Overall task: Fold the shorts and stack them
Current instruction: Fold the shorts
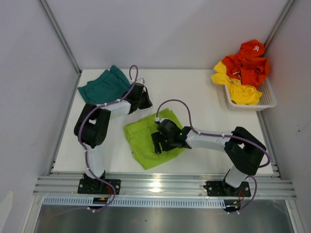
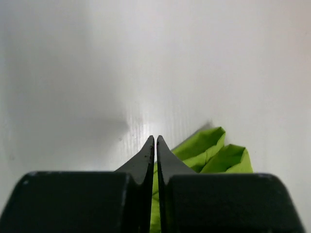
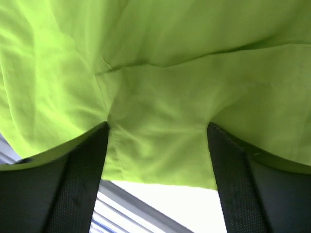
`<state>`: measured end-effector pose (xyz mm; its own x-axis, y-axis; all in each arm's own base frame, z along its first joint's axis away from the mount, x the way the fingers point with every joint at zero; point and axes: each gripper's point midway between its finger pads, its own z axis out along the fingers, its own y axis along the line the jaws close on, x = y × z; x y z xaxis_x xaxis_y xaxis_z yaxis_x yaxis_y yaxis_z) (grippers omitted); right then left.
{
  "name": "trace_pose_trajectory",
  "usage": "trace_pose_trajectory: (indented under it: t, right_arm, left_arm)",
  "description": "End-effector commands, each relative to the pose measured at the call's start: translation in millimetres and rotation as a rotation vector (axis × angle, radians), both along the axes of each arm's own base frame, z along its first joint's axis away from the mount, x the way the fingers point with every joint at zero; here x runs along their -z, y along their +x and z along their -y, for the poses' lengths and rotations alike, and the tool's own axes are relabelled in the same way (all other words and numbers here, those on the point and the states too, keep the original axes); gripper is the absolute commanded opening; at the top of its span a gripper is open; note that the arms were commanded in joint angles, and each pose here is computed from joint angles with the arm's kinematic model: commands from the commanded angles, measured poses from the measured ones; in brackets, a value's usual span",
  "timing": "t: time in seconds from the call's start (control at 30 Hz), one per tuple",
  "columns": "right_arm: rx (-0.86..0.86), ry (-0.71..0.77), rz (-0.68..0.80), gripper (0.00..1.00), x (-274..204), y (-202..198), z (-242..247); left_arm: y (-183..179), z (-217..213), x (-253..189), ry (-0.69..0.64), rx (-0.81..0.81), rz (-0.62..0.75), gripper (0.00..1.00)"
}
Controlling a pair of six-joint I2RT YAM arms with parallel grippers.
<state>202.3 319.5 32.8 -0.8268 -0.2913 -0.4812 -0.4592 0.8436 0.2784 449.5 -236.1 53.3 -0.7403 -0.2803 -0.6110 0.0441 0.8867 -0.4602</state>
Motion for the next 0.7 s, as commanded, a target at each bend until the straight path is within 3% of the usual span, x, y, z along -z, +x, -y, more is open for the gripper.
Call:
trace_pose_trajectory:
  t: [0.0, 0.1, 0.23, 0.3, 0.33, 0.37, 0.4, 0.47, 0.5, 0.67]
  right_arm:
    - [0.098, 0.010, 0.074, 0.85, -35, 13, 7]
    - [0.079, 0.095, 0.126, 0.99, -78, 27, 6]
    - [0.065, 0.124, 0.148, 1.00, -108, 45, 22]
    - [0.070, 0.139, 0.132, 1.00, -112, 63, 38]
    - [0.032, 0.174, 0.096, 0.99, -112, 61, 37]
    - [0.025, 0.178, 0.085, 0.99, -110, 65, 43]
    - [0.035, 0.161, 0.080, 0.99, -104, 77, 55]
    - [0.034, 0.179, 0.062, 0.99, -101, 84, 62]
    - [0.031, 0.186, 0.033, 0.99, -92, 86, 66]
    - [0.048, 0.312, -0.032, 0.99, -78, 102, 79]
  left_arm:
    - [15, 24, -40, -0.020, 0.113, 0.097, 0.07]
    - [17, 12, -83, 0.011, 0.087, 0.172, 0.28]
    - [-7, -6, -115, 0.036, 0.052, 0.161, 0.34]
    - [-32, -22, -117, 0.046, 0.001, 0.108, 0.44]
    - [-42, -32, -109, 0.065, -0.029, 0.082, 0.57]
    - [-50, -40, -109, 0.072, -0.060, 0.075, 0.85]
    - [-73, -52, -79, 0.098, -0.077, 0.007, 0.97]
    - [-87, -58, -94, 0.054, -0.103, 0.050, 0.99]
    - [-108, -63, -67, 0.061, -0.084, -0.004, 0.99]
    - [-155, -60, -64, -0.080, -0.065, -0.018, 0.99]
